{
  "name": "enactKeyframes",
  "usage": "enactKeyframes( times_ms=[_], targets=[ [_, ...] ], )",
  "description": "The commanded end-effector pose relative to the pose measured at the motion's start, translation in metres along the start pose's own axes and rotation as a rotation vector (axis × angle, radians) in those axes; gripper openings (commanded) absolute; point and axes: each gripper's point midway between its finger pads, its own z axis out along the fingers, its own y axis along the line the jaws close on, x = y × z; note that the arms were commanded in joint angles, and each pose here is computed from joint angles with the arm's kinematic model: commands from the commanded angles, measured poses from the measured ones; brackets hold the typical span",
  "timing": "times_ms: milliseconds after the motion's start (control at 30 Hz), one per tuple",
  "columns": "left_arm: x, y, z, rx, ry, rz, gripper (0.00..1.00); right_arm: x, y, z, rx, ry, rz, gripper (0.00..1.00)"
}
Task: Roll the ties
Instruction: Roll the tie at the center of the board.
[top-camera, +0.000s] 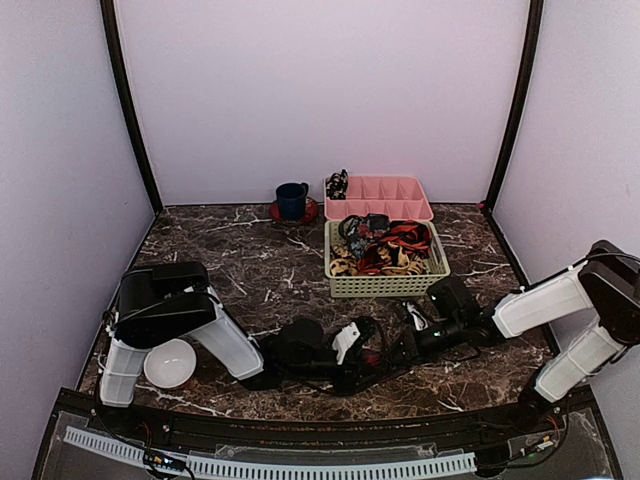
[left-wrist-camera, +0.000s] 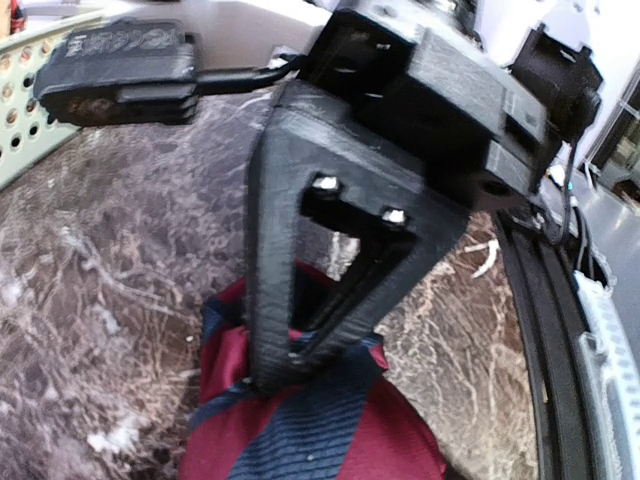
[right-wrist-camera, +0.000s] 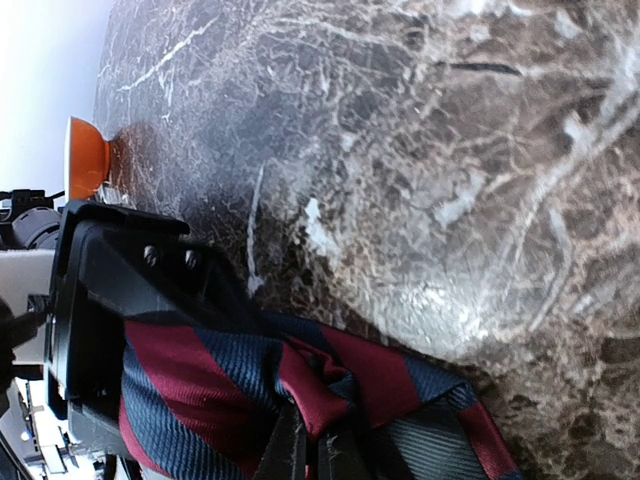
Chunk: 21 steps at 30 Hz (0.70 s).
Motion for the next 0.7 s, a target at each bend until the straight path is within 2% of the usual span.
enactKeyframes(
  times_ms=[0, 33, 133, 300, 500, 667],
  targets=[
    [0.011, -0.004, 0.007, 0.013, 0.056, 0.026, 0.32, 0.039, -0.04, 0.0, 0.161, 0.107, 0.084, 0.0],
    [0.019, -0.005, 0.006, 0.008, 0.083, 0.054, 0.27, 0.035, -0.034, -0.001, 0.145, 0.101, 0.077, 0.0],
    [0.048, -0.003, -0.003, -0.018, 0.184, 0.12, 0.17, 0.024, -0.022, -0.013, 0.129, 0.068, 0.065, 0.19],
    [0.078, 0.005, -0.018, -0.049, 0.294, 0.183, 0.14, 0.004, -0.007, -0.04, 0.103, -0.021, 0.072, 0.48],
    [0.088, 0.01, -0.02, -0.063, 0.347, 0.24, 0.12, 0.003, -0.029, -0.05, 0.167, -0.024, 0.12, 0.64],
    [0.087, 0.009, -0.019, -0.06, 0.351, 0.248, 0.12, 0.01, -0.043, -0.035, 0.18, 0.039, 0.135, 0.69]
  ],
)
